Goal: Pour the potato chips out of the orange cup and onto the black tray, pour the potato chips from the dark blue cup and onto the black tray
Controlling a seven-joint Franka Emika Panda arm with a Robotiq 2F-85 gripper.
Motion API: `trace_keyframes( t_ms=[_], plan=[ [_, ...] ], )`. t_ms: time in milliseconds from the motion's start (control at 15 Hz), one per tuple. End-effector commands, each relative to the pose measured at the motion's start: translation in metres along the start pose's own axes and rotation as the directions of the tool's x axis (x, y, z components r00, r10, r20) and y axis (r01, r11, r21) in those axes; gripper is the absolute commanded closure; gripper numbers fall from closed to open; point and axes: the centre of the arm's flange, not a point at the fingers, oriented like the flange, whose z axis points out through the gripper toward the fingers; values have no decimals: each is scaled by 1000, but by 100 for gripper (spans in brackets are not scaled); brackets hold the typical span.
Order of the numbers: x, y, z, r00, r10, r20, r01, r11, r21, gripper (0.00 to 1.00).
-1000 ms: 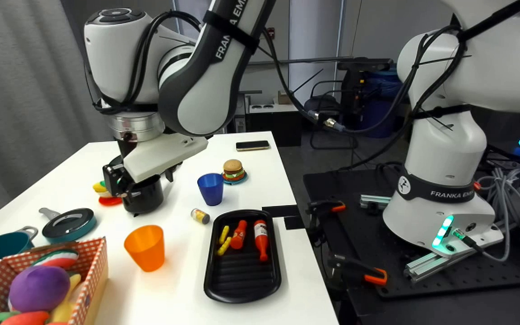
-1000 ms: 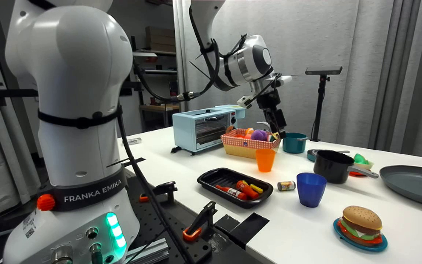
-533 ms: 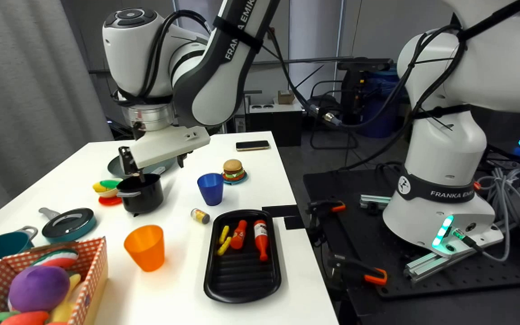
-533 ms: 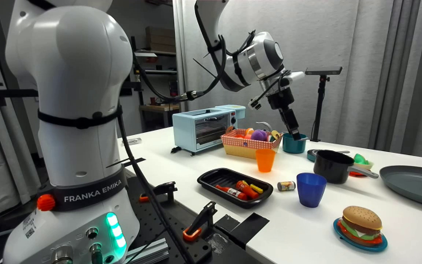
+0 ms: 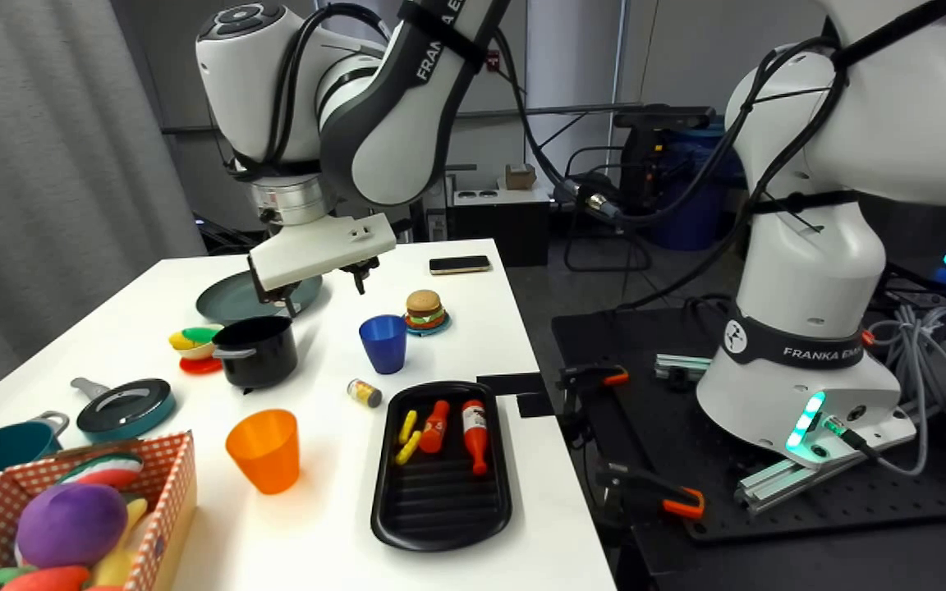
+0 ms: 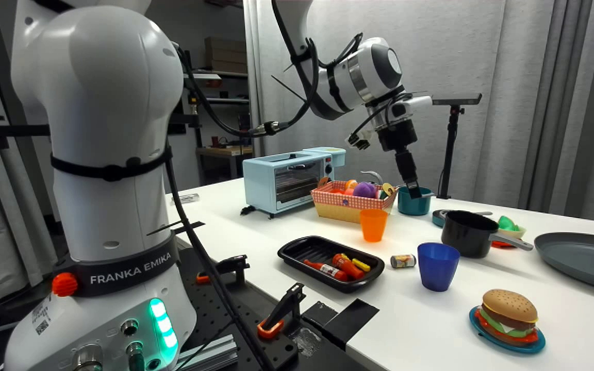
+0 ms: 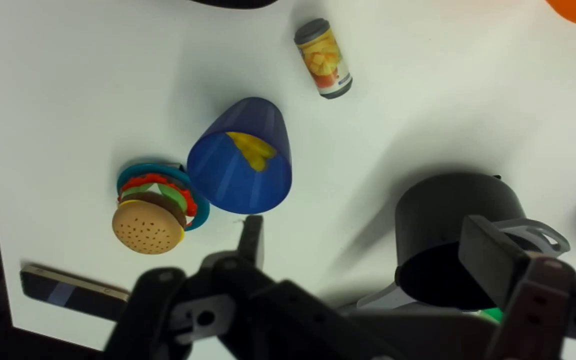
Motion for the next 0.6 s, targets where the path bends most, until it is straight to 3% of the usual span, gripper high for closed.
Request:
trace_keyframes(
  t_ms=[0, 533],
  plan=[
    [10, 19, -9, 995, 84, 56, -84, 996, -5, 0],
    [45, 42, 25, 964, 223, 148, -224, 975, -13, 0]
  ],
)
